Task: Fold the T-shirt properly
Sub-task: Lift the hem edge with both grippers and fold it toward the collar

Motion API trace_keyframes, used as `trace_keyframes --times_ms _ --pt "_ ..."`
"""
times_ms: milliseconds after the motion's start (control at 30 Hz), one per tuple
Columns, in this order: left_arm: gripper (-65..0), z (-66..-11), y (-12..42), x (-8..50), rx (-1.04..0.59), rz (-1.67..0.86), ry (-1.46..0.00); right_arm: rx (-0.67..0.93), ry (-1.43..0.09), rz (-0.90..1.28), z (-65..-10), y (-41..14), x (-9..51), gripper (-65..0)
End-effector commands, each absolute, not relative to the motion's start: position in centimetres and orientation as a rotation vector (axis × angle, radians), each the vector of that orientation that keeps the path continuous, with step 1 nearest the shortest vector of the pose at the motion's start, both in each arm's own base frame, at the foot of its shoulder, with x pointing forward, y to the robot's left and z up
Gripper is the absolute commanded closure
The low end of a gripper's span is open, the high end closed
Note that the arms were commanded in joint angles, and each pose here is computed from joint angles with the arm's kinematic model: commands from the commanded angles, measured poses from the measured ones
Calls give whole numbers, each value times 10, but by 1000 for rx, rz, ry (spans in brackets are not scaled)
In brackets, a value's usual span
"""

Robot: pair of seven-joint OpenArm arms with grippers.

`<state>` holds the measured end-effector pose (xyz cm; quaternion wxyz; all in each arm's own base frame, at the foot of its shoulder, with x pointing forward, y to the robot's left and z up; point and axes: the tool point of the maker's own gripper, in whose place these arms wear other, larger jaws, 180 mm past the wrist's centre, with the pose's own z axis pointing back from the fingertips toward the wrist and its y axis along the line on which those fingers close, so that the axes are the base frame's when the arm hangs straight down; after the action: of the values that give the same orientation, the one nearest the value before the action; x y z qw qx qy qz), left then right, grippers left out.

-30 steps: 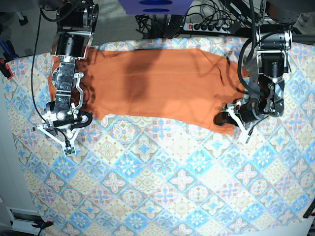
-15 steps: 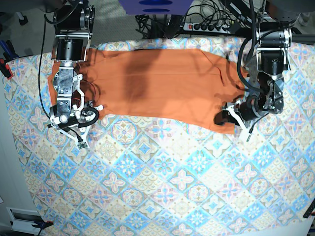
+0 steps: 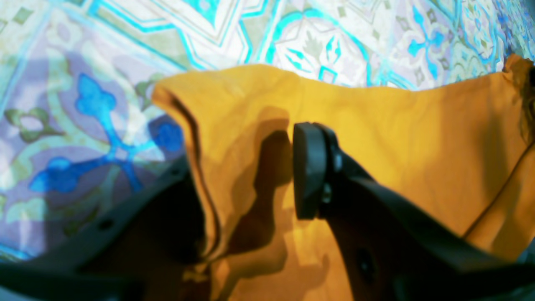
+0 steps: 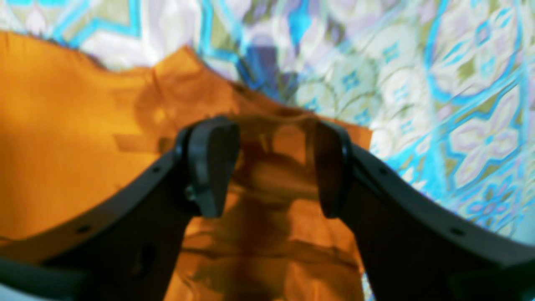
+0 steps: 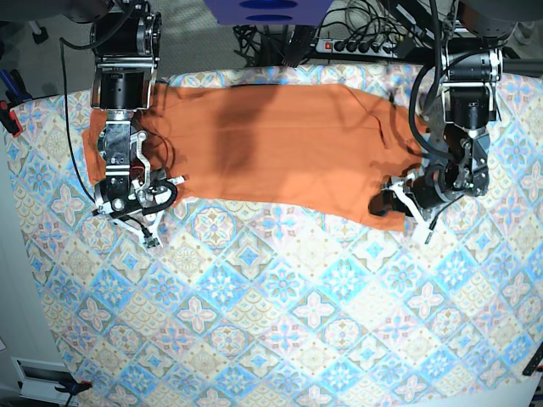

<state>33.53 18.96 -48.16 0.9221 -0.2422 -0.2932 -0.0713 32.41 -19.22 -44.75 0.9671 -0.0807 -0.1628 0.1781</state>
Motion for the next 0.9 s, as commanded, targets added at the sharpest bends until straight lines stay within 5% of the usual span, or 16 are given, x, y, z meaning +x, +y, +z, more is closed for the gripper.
trace_keyframes --times_ms 0,567,633,767,867 --pt "-222 -501 208 315 -398 -183 -476 -170 -374 388 -437 -186 338 -315" --pt "-222 -501 209 315 -397 -180 -478 -114 -259 434 -481 -173 329 -302" --pt "-222 -501 209 315 -397 -180 -478 -115 -255 436 -481 -173 329 -247" --pt "-149 -500 208 315 -397 -184 -477 -121 -250 422 -480 -177 328 -30" --pt "-93 -501 208 314 -397 -185 -477 -137 -221 420 -479 -180 324 -2"
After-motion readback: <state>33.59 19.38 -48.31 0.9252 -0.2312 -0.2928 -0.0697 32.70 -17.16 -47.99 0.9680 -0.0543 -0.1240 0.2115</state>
